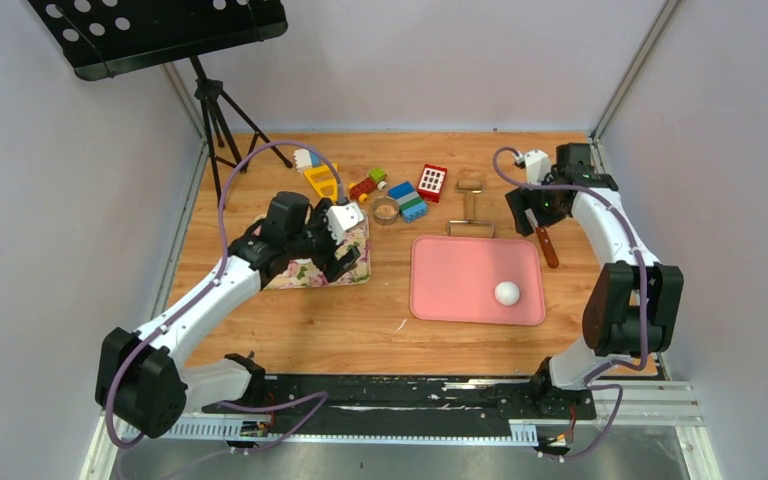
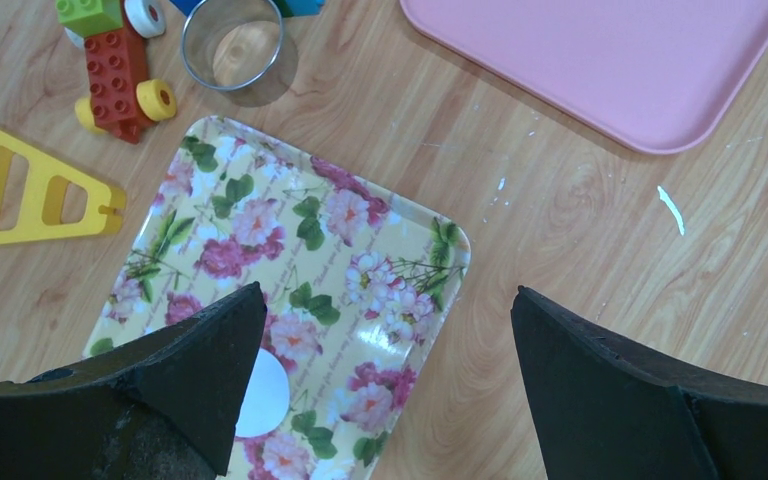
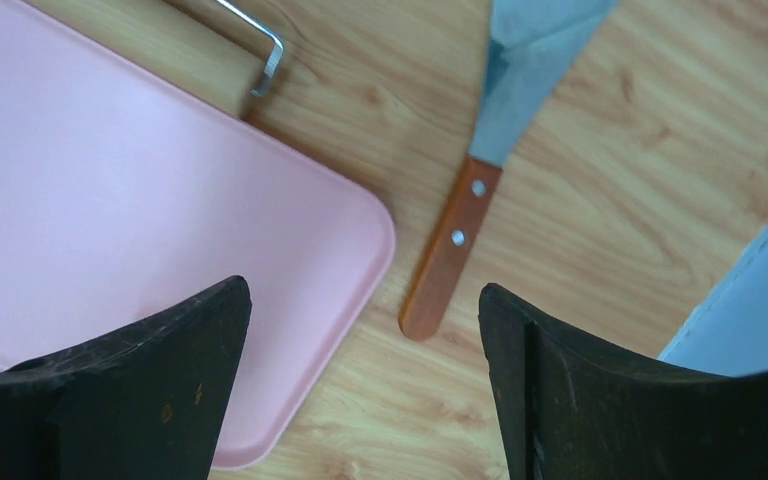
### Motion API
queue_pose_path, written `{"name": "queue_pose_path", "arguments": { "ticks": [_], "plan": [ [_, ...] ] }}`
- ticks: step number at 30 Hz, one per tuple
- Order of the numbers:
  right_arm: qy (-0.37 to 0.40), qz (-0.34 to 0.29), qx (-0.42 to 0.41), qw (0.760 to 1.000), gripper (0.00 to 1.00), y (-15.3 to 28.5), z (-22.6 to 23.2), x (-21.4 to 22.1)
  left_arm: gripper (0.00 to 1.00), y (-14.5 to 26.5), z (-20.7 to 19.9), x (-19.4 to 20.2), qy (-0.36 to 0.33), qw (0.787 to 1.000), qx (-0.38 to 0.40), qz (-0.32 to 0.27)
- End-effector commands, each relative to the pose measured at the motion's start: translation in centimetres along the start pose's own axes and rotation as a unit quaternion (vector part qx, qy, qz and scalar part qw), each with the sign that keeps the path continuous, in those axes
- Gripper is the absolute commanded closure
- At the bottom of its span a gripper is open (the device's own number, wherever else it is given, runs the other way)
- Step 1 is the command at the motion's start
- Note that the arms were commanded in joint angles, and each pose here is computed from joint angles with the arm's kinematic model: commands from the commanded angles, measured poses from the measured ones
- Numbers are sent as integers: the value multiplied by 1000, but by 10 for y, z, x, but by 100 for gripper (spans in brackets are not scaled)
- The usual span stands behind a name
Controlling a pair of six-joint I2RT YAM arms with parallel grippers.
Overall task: Roll out the dumpling wrappers from the dough
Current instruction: Pick up the rolling pin from the center of the board.
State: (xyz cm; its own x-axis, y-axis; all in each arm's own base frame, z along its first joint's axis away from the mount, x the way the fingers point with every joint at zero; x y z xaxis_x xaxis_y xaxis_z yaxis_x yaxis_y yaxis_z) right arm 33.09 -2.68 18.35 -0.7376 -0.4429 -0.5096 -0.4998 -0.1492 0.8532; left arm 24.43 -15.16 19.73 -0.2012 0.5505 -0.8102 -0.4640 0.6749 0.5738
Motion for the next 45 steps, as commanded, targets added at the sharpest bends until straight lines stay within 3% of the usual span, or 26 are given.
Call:
{"name": "queue_pose_path", "arguments": {
  "ticks": [1, 4, 10, 18, 21, 29, 31, 34, 38, 45],
  "plan": [
    [26, -90, -13, 996, 15, -4, 13, -70, 0, -1, 2, -8, -9, 1000, -1, -14],
    [-23, -106, -12, 994, 17, -25, 9, -110, 0, -1, 3, -4, -15, 1000, -8, -8],
    [-102, -76, -64, 990, 27, -89, 16, -149, 0, 3, 7, -4, -23, 999, -30, -2],
    [-81, 10, -53, 995, 30, -147, 56, -140, 0, 7, 9, -7, -28, 999, -43, -5],
    [-76, 36, -41, 996, 35, -161, 63, -129, 0, 7, 9, -7, -27, 999, -43, -5],
    [-67, 75, -18, 995, 82, -179, 61, -121, 0, 6, 14, -12, -23, 998, -58, -11],
    [-66, 71, -8, 995, 99, -177, 57, -123, 0, 6, 19, -18, -25, 998, -65, -11],
    [-84, 28, -19, 996, 100, -152, 47, -140, 0, 7, 30, -34, -35, 996, -85, -12],
    [-154, -85, -49, 983, 100, -87, 17, -172, 0, 10, 44, -74, -36, 995, -85, -40],
    [-293, -248, -181, 905, 100, 33, -15, -170, 0, 4, 42, -153, 24, 989, -13, -147]
  ]
}}
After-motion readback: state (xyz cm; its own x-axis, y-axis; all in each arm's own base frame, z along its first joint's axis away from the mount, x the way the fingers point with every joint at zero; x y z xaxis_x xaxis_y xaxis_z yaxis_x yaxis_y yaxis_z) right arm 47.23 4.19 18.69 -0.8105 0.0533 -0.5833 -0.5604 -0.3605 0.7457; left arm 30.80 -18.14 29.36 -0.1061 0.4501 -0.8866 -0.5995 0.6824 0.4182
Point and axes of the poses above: each gripper's point midway between its finger pads, its own y axis back along the fingers, its own z axis along the line the jaws close on, x = y × z, the point moved 7 cm from there along y, back along the fingers, and after that the axes turned 1 degree about y, right-handed, at the moved point
